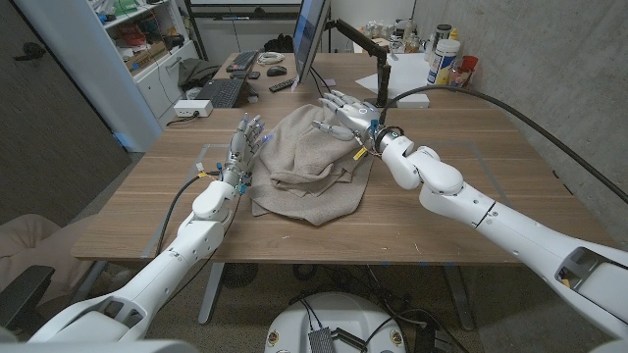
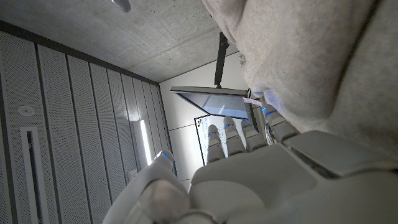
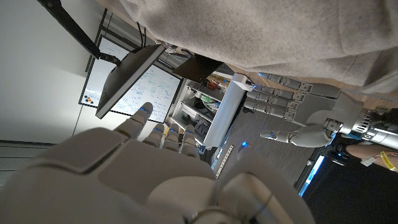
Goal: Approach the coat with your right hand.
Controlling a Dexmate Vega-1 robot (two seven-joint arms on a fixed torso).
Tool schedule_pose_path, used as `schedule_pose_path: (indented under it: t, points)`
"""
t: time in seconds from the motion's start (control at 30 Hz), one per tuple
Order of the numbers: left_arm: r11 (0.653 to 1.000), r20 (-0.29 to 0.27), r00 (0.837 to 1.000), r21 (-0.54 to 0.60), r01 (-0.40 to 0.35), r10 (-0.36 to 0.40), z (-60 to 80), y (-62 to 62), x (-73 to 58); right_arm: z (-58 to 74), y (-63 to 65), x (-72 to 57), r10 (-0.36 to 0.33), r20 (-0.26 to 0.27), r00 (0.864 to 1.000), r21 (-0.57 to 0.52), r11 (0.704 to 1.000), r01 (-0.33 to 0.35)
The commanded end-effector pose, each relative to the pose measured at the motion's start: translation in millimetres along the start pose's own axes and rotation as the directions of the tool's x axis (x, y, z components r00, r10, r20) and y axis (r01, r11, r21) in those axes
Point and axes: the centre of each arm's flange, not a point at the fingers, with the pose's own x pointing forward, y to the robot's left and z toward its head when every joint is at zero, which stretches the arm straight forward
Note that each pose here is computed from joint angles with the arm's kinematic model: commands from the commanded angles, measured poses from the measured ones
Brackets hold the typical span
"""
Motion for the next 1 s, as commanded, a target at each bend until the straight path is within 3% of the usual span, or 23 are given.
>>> schedule_pose_path:
  t: [0.03, 0.53, 1.0]
  points:
    - [1.0, 0.003, 1.0, 0.0, -0.005, 0.005, 0.3, 0.0, -1.0, 5.0, -7.3, 5.2, -0.021, 0.026, 0.999, -0.008, 1.0, 0.022]
    - [1.0, 0.015, 1.0, -0.001, -0.021, 0.021, 0.7, 0.4, -1.8, 15.7, 3.0, 17.7, -0.008, 0.058, 0.998, 0.002, 1.0, 0.008]
    - [1.0, 0.018, 0.999, -0.002, -0.026, 0.026, 0.8, 0.6, -2.3, 20.7, 4.8, 22.4, -0.009, 0.065, 0.998, 0.003, 1.0, 0.009]
